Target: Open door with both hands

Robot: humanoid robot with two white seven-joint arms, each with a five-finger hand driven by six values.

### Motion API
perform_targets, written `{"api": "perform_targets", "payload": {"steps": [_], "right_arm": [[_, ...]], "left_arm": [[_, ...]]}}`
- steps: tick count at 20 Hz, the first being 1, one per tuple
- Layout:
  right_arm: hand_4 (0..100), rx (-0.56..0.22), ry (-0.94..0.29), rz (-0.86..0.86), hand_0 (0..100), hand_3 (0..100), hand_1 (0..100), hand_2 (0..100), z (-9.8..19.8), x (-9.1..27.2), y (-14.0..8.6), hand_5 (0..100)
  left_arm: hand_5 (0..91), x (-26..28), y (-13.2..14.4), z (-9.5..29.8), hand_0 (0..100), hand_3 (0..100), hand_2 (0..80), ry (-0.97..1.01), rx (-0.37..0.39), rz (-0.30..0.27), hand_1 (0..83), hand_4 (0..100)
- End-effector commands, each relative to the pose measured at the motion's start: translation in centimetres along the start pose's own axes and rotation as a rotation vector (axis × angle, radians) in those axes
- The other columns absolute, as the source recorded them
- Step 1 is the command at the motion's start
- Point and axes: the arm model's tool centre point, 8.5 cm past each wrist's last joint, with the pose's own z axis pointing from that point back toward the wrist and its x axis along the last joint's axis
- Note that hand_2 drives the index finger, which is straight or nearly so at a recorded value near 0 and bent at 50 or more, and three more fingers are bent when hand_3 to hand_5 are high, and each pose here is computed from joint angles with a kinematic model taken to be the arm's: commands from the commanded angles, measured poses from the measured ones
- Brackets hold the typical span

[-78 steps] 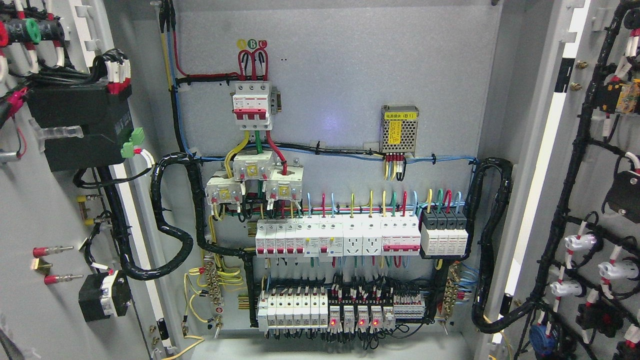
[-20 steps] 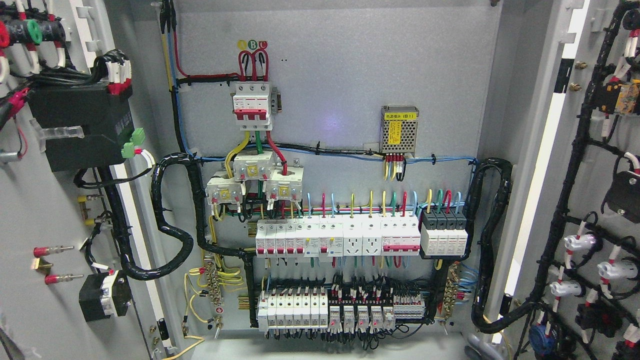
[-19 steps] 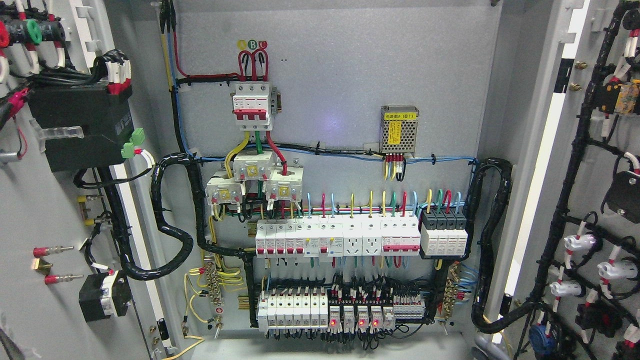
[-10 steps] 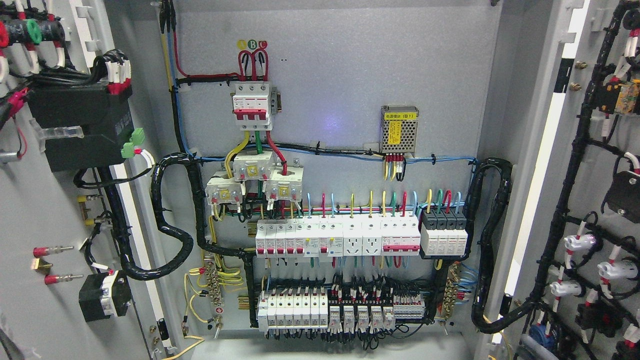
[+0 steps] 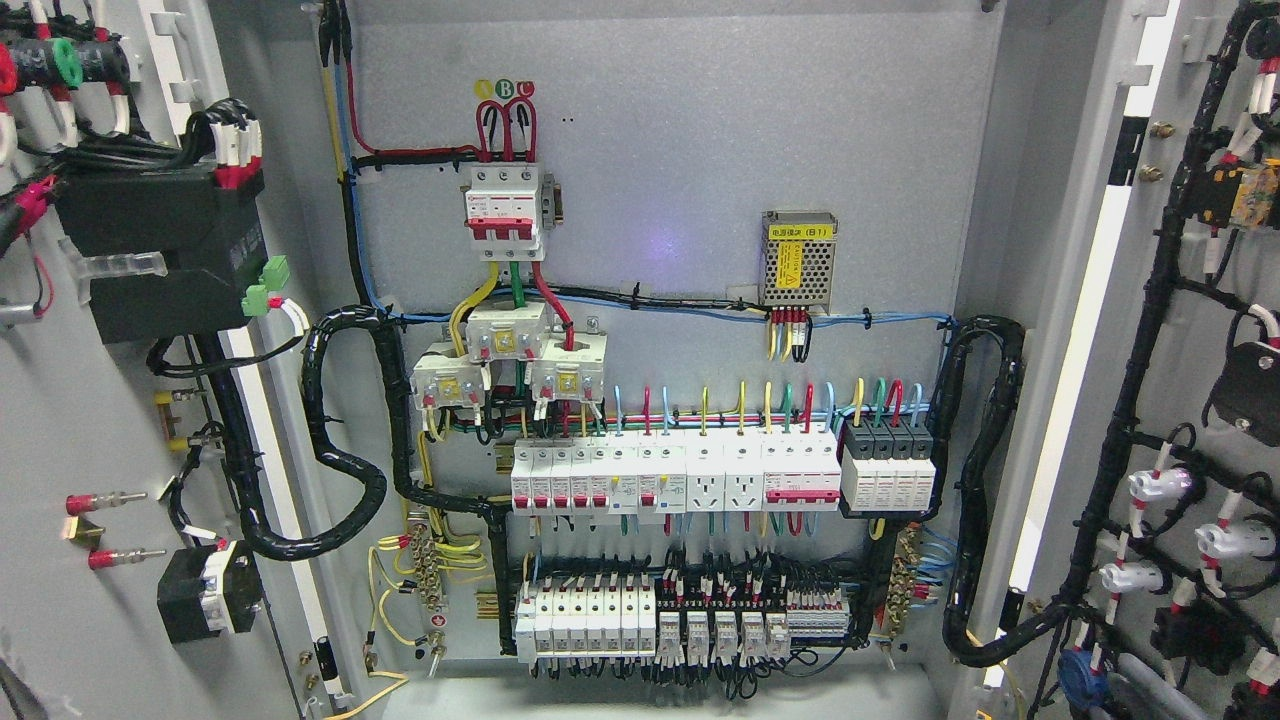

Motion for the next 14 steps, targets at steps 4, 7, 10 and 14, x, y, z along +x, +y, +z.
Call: {"api": "perform_targets", "payload": {"steps": [4,7,10,14], "right_arm": [[0,0.053,0.006,0.109,19,0,0,0,-0.6,1.0,-3.1,0],[0,0.051,0.013,0.12,19,0,0,0,-0.6,1.0,-3.5,0],[0,0.038,0.011,0.122,19,0,0,0,-0.5,1.1,-3.8,0],[0,0.003,0.024,0.135,19,0,0,0,0.0,0.8,-4.5,0]], "left_arm": [[0.0,3.1,5.0,-0.7,0,0,0.0,-0.114,0.165,-0.001,0.0,0],[0.0,3.4,6.4,0.1,0,0,0.0,-0.114,0.208,0.011,0.0,0],[0.0,3.7,7.1,0.6,0,0,0.0,-0.127,0.222,-0.006,0.0,0],[0.0,4.1,7.2,1.2,0,0,0.0,-0.156,0.23,-0.007,0.0,0]]}}
